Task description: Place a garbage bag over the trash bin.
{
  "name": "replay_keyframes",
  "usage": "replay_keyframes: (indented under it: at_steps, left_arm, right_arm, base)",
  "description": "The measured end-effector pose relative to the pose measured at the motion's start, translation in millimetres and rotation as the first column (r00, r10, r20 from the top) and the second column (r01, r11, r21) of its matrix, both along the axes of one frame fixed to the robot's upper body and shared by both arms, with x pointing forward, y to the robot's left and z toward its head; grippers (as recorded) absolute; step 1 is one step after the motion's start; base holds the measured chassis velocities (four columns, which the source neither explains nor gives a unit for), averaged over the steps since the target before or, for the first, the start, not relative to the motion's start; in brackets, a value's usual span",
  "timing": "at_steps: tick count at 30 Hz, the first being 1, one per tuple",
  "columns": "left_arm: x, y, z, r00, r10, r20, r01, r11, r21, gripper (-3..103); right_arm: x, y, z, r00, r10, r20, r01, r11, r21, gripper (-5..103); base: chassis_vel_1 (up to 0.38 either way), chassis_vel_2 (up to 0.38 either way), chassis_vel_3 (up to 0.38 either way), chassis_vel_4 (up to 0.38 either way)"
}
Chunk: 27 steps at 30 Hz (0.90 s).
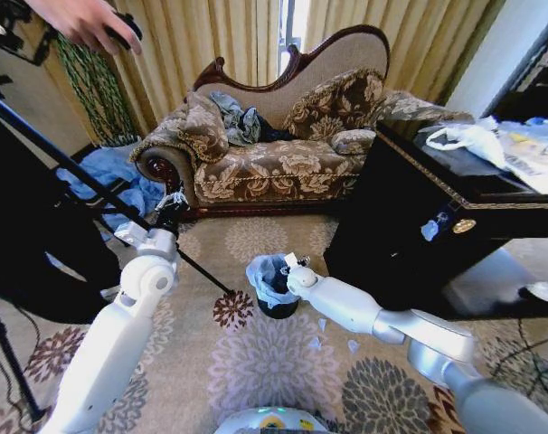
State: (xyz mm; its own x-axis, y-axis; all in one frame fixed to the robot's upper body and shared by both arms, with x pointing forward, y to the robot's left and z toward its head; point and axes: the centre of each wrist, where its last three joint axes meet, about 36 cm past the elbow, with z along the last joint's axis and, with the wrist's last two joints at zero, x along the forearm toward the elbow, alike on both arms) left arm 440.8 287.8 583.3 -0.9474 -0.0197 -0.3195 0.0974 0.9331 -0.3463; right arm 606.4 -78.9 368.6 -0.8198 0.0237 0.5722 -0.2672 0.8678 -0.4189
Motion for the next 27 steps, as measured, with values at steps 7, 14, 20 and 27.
replay_keyframes:
  at_steps: [7, 14, 20, 27]
  left_arm:
    - [1, -1, 1, 1.000, -0.001, 0.002, 0.001, 1.000, -0.003, 0]
    - [-1, -2, 0, 1.000, -0.004, 0.001, 0.004, 1.000, -0.004, 0]
    - [-1, -2, 0, 1.000, -0.005, 0.001, 0.005, 1.000, -0.004, 0]
    - [-2, -4, 0, 1.000, -0.010, 0.001, 0.010, 1.000, -0.003, 0]
  right_arm:
    - [5, -2, 6, 1.000, 0.002, 0.023, -0.002, 1.000, -0.006, 100]
    - [11, -4, 7, 0.999, -0.003, 0.054, 0.004, 1.000, -0.014, 100]
    - [12, -3, 15, 0.997, 0.004, 0.081, -0.003, 1.000, -0.015, 100]
    - [18, -3, 23, 0.993, 0.017, 0.118, -0.014, 1.000, -0.023, 100]
  base:
    - [0.000, 0.000, 0.000, 0.000]
    - [0.000, 0.000, 0.000, 0.000]
    - [0.000, 0.000, 0.000, 0.000]
    - [0.000, 0.000, 0.000, 0.000]
